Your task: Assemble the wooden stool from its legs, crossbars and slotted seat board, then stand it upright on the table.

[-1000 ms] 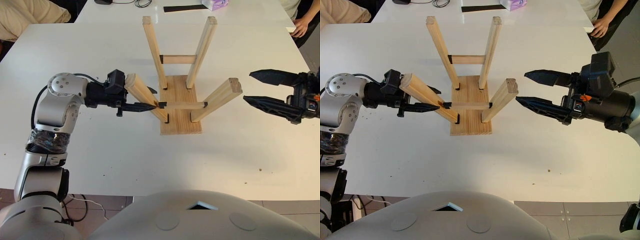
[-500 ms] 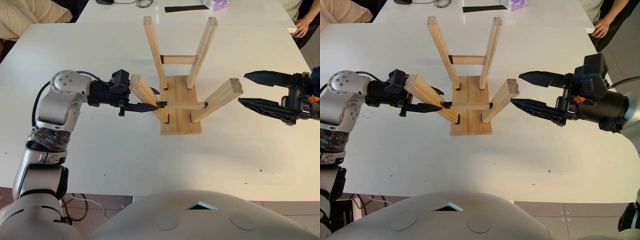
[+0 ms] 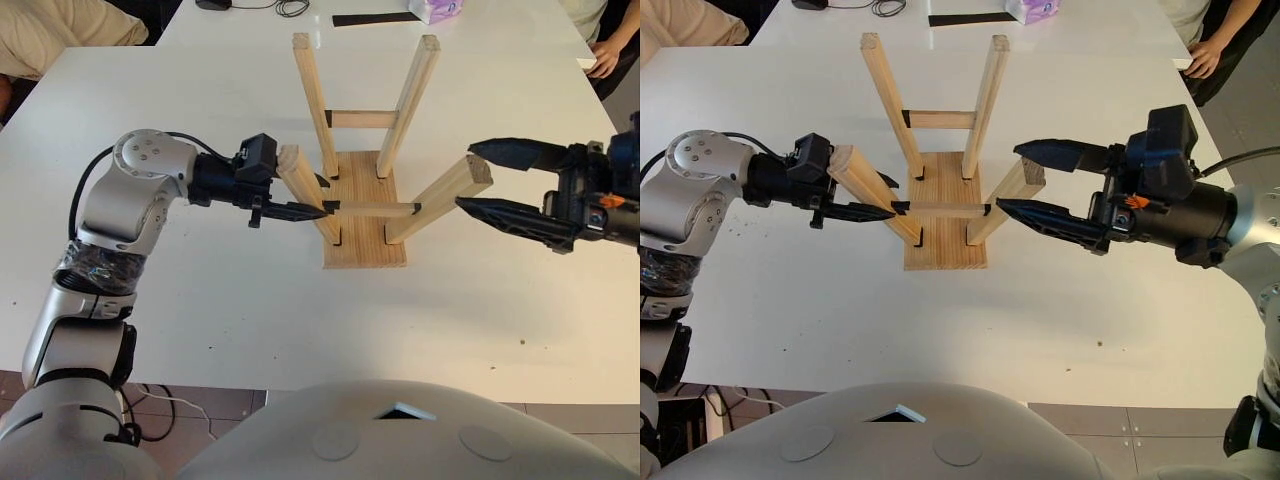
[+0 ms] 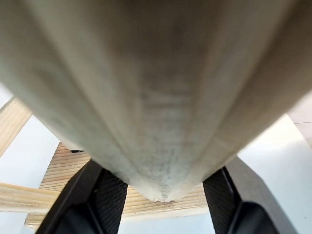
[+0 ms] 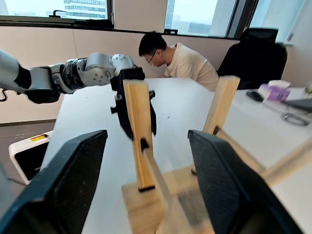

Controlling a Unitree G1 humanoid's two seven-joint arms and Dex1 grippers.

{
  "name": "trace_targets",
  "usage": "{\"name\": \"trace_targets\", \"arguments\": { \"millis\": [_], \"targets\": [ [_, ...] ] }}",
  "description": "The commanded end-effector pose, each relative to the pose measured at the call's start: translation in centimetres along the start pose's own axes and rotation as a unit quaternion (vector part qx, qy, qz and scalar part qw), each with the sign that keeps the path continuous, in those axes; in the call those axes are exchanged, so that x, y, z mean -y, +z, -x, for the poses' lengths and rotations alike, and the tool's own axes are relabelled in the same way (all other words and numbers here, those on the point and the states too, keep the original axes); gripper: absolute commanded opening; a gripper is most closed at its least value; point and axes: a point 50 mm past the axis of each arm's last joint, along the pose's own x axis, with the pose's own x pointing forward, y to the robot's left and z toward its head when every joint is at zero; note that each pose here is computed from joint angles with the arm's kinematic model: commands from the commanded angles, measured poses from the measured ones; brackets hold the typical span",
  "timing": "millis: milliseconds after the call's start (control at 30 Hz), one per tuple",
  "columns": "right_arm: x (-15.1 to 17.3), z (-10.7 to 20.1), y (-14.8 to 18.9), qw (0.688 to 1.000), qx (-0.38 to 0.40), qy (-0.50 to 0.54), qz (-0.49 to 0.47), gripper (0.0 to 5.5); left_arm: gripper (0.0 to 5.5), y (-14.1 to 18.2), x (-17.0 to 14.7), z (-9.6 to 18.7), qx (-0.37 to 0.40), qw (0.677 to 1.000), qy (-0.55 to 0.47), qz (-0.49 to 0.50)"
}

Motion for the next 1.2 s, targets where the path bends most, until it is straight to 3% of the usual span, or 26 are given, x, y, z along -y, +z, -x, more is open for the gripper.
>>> {"name": "trace_targets", "arguments": {
  "millis": [33, 333, 633, 733, 833, 1033, 1200],
  "targets": [
    [-0.4, -1.4, 1.0, 0.999, 0.043, -0.008, 0.012, 3.05, 2.07, -4.8, 1.5, -1.3, -0.110, 0.990, -0.003, 0.092],
    [0.4, -2.3, 2.6, 0.992, 0.117, -0.053, 0.016, 3.05, 2.07, -6.3, 0.9, -0.8, -0.162, 0.983, 0.022, 0.088],
    [5.3, 0.2, 3.6, 0.967, 0.144, -0.207, 0.023, 3.05, 2.07, -7.2, 0.6, -0.1, -0.192, 0.978, 0.036, 0.071],
    [6.2, 0.3, 2.6, 0.958, 0.122, -0.257, 0.035, 3.05, 2.07, -7.2, 0.4, -0.2, -0.192, 0.978, 0.037, 0.067],
    [8.0, 0.7, 0.2, 0.936, 0.045, -0.343, 0.059, 3.05, 2.07, -7.3, 0.2, -0.1, -0.195, 0.978, 0.041, 0.064],
    [7.0, -2.9, -2.9, 0.938, 0.046, -0.344, 0.005, 3.05, 2.07, -7.5, 0.0, -0.9, -0.206, 0.977, 0.028, 0.054],
    [6.1, -4.9, -3.3, 0.938, 0.064, -0.339, -0.019, 3.05, 2.07, -8.2, 0.2, -1.4, -0.216, 0.975, 0.021, 0.056]
  ]
}}
